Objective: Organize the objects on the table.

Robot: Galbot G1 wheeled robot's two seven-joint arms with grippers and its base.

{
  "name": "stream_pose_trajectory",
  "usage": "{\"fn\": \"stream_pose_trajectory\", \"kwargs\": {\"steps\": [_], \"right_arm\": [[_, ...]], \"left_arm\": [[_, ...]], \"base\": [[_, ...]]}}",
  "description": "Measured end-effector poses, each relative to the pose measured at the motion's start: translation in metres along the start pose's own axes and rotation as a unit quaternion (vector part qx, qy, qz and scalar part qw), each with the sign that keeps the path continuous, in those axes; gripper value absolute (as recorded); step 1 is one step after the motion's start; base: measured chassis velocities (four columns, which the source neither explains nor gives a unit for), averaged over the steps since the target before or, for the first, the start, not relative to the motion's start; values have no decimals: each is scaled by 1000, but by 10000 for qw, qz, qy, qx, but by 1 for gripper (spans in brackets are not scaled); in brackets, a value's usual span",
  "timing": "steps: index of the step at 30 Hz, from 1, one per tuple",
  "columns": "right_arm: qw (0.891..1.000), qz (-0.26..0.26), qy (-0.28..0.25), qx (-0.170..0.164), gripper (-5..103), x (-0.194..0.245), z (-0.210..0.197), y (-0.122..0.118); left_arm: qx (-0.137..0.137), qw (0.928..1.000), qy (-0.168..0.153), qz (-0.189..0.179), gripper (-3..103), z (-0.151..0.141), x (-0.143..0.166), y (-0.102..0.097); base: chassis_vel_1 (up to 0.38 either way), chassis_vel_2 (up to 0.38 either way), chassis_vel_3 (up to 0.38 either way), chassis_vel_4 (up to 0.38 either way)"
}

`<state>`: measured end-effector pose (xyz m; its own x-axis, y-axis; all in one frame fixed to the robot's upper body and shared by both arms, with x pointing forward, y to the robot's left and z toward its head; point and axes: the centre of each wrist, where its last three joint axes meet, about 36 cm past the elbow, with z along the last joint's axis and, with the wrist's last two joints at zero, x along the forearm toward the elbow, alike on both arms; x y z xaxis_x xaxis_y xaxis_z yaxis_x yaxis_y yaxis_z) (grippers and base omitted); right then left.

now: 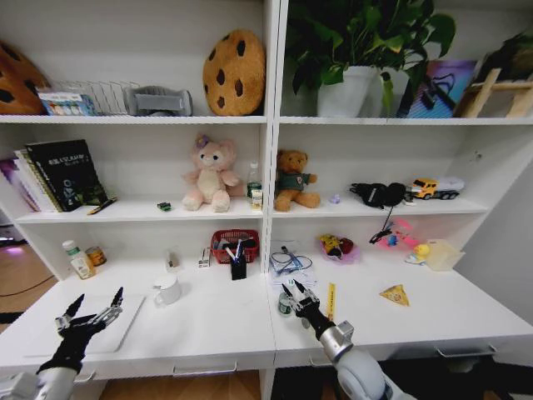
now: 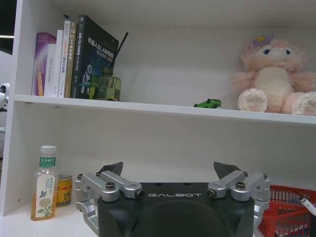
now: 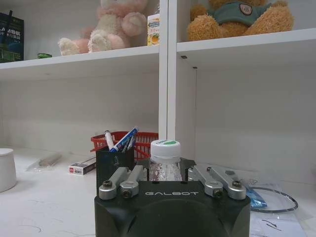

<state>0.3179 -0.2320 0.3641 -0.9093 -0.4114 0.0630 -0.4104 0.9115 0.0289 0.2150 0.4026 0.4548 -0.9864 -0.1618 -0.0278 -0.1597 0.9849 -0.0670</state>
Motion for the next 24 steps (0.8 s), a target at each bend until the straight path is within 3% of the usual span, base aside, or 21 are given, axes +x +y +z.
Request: {"fn": "stream_pose_trajectory", "kwargs": {"steps": [5, 12, 15, 17, 18, 20, 24], "right_arm": [[10000, 15, -31, -11, 30, 5, -2, 5], [9986, 357, -361, -155, 30, 42, -48, 17], [9964, 798, -126, -241, 30, 75, -64, 31], [9895, 1395, 130, -368, 30, 103, -66, 50], [9895, 1395, 130, -368, 30, 103, -66, 50], [9812, 1859, 315, -407, 30, 129, -58, 72], [9727, 2232, 528, -346, 30, 168, -38, 99]], "left_arm": [[0, 10000, 0, 0, 100, 0, 0, 0], [1, 10000, 0, 1, 100, 0, 0, 0], [0, 10000, 0, 1, 100, 0, 0, 0], [0, 10000, 0, 2, 100, 0, 0, 0], [0, 10000, 0, 2, 100, 0, 0, 0], [0, 10000, 0, 1, 100, 0, 0, 0], [0, 10000, 0, 1, 100, 0, 0, 0]], "base": [[0, 0, 0, 0], [0, 0, 0, 0], [0, 0, 0, 0], [0, 0, 0, 0], [0, 0, 0, 0], [0, 0, 0, 0], [0, 0, 0, 0]]}}
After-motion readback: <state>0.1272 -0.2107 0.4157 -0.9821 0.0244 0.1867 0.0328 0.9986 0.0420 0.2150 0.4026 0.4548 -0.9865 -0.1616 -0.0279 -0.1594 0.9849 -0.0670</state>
